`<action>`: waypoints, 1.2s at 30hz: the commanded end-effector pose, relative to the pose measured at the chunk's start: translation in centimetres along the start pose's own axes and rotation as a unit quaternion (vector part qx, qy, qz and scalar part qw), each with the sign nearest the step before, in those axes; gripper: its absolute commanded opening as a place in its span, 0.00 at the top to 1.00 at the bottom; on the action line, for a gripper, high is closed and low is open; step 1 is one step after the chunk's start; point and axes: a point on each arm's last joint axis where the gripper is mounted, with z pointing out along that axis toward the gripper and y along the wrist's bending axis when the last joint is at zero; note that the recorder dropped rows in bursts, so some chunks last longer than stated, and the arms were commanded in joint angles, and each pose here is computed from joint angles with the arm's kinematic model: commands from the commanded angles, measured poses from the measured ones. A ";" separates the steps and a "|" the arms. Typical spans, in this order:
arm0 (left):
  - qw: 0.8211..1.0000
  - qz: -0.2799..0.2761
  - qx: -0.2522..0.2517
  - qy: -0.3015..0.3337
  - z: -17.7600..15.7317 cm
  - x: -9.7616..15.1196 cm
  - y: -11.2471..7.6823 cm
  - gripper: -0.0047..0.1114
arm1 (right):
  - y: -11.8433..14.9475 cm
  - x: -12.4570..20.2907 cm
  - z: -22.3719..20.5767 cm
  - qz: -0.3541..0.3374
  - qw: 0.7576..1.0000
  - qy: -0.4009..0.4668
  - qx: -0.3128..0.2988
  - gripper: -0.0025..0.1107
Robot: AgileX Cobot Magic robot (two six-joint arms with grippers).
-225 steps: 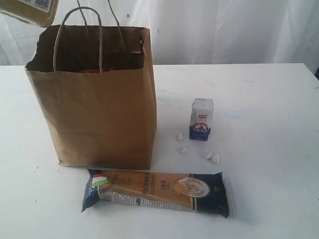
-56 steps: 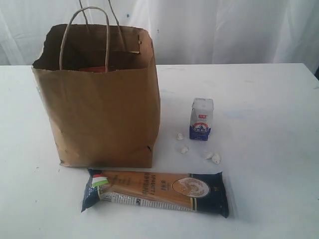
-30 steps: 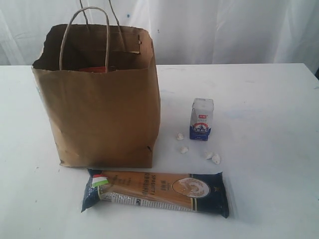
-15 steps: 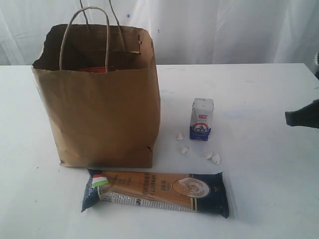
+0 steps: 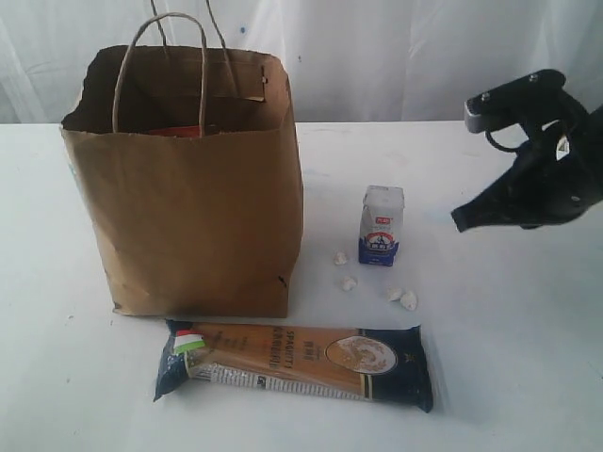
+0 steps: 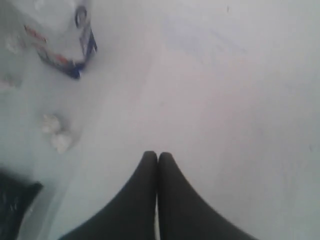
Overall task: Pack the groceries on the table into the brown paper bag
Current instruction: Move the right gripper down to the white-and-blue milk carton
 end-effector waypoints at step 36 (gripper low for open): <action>1.000 0.001 0.000 -0.005 0.0 0.0 0.0 0.96 | 5.3 -5.6 9.7 0.072 0.994 -0.017 -0.083 0.27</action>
